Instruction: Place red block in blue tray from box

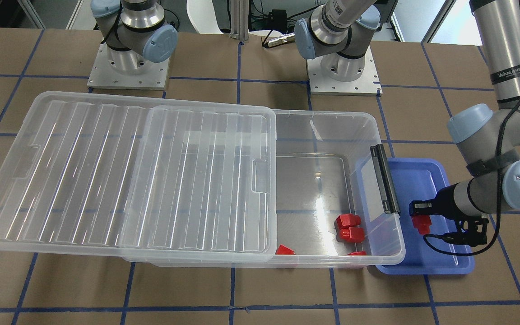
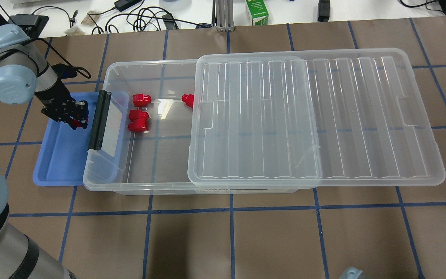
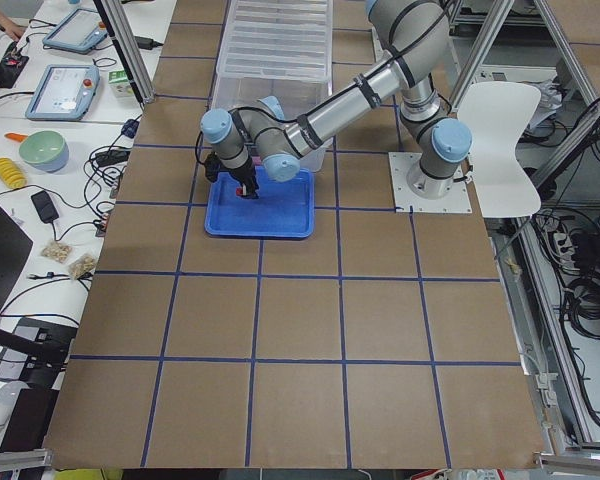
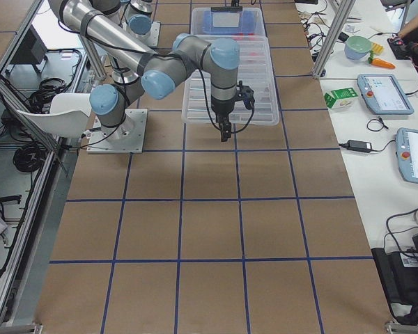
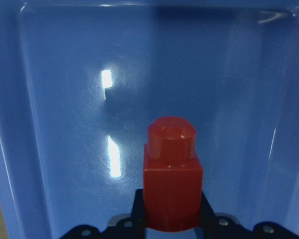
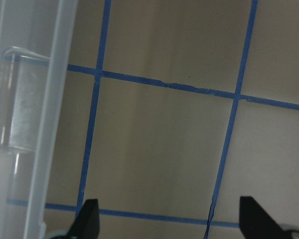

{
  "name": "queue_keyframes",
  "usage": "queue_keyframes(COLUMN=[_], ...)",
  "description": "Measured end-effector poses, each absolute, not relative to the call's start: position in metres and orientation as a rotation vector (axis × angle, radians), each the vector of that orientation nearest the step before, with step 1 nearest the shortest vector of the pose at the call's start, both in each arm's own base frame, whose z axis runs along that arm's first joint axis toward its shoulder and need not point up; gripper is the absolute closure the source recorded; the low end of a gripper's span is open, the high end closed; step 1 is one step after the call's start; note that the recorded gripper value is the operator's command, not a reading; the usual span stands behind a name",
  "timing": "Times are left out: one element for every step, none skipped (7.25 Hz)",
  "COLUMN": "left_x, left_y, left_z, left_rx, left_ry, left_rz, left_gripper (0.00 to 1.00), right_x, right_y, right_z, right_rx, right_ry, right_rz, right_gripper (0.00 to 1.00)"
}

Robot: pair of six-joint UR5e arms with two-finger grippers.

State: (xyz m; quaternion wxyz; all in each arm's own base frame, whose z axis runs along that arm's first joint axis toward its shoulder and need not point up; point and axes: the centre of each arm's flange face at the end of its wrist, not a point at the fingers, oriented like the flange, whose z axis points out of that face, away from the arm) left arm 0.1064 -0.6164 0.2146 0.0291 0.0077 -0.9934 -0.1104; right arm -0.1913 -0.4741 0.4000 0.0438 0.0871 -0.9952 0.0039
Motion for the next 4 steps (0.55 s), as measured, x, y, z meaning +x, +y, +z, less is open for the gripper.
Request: queue_keyframes(left_x=[0.107, 0.108, 0.11, 0.11], left_y=[-0.617, -0.617, -0.617, -0.616], left_z=[0.206, 0.2, 0.195, 0.19], left_rx=[0.021, 0.016, 0.01, 0.006], left_ry=[-3.059, -3.065, -3.074, -3.076], left_rz=[-0.359, -0.381, -0.402, -0.42], left_gripper=[1.0, 1.0, 1.0, 0.99], right_x=[-0.196, -0.198, -0.197, -0.193], right_y=[-0.482, -0.486, -0.489, -0.49], right_z=[0.374, 0.362, 0.356, 0.353], right_rx=[0.233, 0.156, 0.087, 0.046], right_ry=[-3.057, -3.069, -3.078, -3.083], right_rz=[-0.003, -0.009, -0.013, -0.016], right_gripper=[0.0, 0.0, 0.01, 0.01])
